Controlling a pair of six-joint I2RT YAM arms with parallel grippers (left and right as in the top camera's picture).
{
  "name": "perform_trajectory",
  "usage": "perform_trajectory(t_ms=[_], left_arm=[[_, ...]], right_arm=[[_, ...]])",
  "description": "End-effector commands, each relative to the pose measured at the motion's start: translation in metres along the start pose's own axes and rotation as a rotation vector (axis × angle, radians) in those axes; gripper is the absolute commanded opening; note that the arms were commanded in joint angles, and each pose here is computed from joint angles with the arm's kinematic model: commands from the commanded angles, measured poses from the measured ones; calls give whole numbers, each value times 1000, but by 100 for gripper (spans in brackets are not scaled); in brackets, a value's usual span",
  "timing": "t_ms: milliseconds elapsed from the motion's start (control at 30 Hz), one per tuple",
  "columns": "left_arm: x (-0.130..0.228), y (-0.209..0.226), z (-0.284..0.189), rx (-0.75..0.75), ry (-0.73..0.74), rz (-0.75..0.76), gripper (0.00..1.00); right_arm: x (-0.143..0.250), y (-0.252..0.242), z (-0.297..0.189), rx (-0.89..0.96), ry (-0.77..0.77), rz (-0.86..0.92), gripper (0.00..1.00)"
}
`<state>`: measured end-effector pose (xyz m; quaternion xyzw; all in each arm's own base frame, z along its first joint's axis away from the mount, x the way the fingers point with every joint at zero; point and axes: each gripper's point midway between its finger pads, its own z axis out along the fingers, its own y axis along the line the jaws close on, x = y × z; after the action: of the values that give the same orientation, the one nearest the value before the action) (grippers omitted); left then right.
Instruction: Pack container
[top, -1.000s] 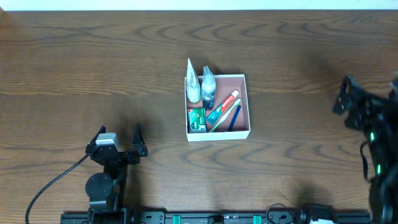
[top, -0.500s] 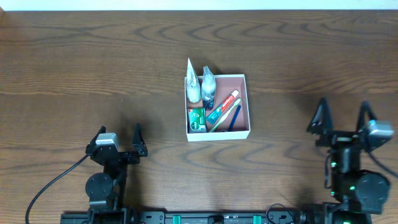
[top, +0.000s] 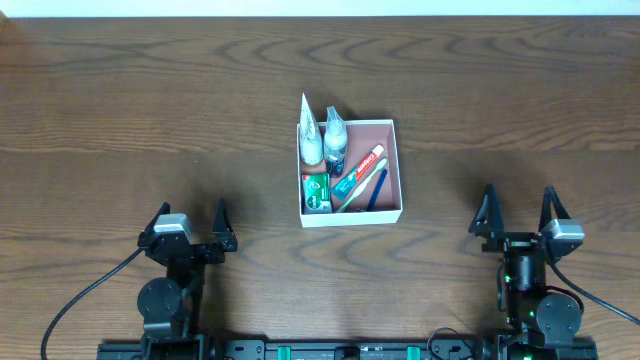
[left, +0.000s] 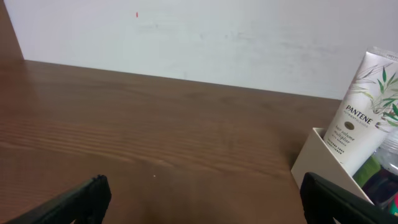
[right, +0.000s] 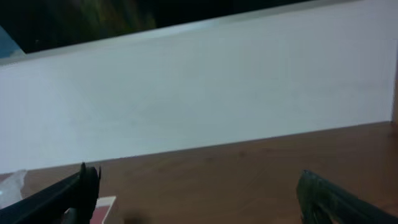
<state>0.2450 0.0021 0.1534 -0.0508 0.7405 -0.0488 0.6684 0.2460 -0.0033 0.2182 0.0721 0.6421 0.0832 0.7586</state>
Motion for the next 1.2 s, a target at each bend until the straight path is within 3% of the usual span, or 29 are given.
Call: perform_trajectory(t_ms=[0, 533, 1167], left_arm=[[16, 2, 1, -1, 49, 11, 98], [16, 1, 1, 0, 49, 11, 98], [16, 1, 1, 0, 49, 11, 98]], right_arm=[[9, 4, -1, -20, 30, -15, 99], [63, 6, -11, -30, 251, 15, 99], [63, 7, -11, -62, 246, -160, 99]])
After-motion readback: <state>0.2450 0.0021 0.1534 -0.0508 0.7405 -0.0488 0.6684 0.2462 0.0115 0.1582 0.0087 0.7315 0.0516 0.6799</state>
